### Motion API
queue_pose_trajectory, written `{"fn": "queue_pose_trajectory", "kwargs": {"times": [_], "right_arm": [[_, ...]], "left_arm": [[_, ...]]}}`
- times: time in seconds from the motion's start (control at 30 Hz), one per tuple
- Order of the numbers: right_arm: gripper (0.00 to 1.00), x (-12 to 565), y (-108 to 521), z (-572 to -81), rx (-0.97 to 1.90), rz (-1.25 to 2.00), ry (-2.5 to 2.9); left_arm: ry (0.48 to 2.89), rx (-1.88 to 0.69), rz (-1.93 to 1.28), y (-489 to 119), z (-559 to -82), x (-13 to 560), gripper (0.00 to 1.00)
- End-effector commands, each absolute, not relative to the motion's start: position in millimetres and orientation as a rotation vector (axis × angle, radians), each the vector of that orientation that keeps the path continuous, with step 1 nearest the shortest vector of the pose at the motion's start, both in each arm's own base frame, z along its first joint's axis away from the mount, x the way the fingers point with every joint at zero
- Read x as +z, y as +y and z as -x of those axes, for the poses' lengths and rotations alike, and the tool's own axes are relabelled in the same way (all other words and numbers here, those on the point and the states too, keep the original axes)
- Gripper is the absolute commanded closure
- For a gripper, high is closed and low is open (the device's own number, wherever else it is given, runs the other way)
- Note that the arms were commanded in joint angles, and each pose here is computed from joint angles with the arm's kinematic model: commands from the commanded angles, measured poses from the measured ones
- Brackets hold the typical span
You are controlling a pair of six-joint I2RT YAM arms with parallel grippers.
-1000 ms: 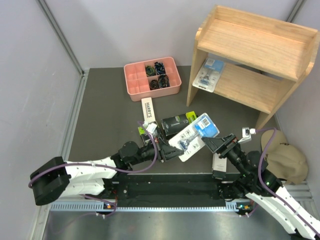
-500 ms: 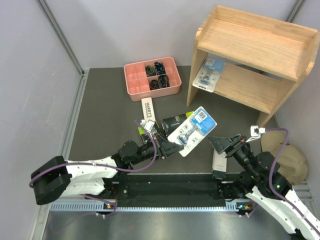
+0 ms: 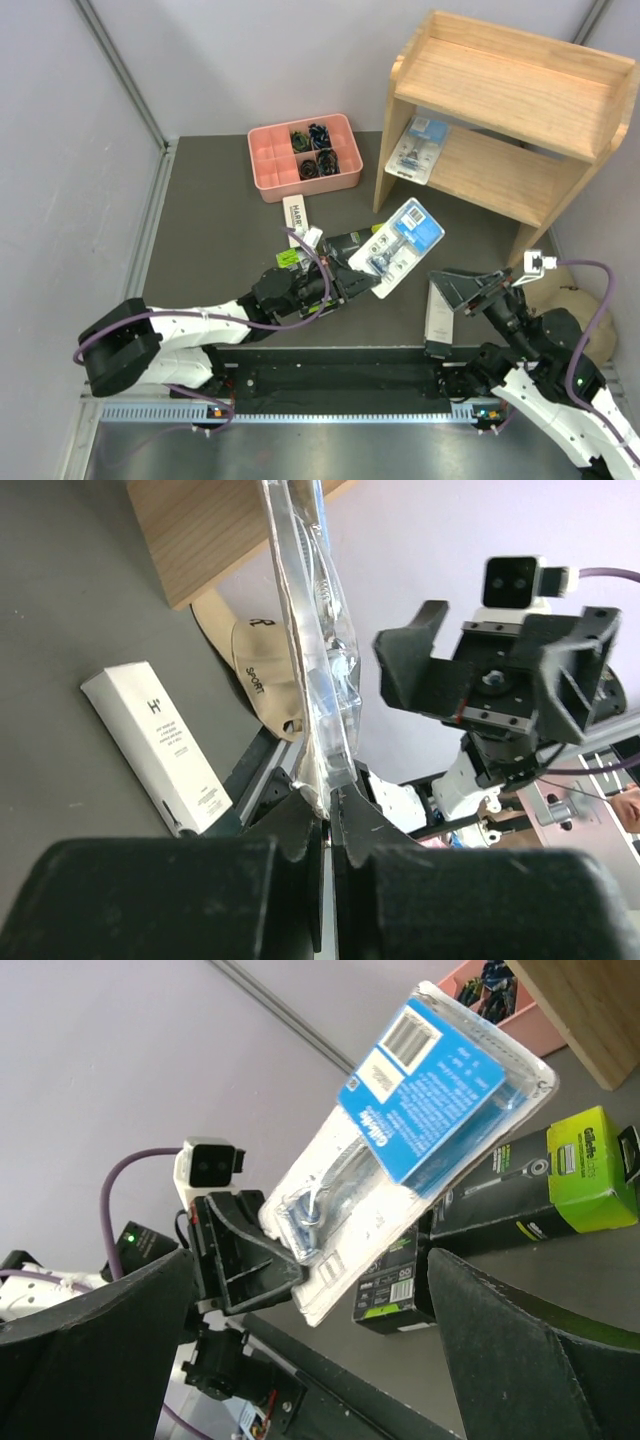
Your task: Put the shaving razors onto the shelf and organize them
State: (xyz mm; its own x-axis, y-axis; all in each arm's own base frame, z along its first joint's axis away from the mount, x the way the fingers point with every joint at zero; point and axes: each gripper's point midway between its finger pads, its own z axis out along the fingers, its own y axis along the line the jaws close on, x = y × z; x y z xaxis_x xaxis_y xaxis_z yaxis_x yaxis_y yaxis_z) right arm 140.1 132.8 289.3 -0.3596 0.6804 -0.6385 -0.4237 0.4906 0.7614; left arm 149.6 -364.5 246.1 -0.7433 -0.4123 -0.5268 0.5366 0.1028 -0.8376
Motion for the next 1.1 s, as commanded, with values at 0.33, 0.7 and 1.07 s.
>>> {"fn": "queue_pose_trajectory", "kwargs": {"times": [0.33, 0.7, 1.07], "right_arm": [[0.01, 389, 95, -109, 1.182, -0.189, 1.340], [0.01, 403, 74, -97, 1.164, -0.207, 1.306], [0.01, 405, 59, -90, 1.138, -0.235, 1.294]], "left_arm": [[1.527, -1.742, -0.125, -434, -204, 311, 1.00], [1.479, -1.834, -0.061, -504, -263, 341, 1.00], [1.518, -1.840, 0.140, -555, -327, 324, 1.00]]}}
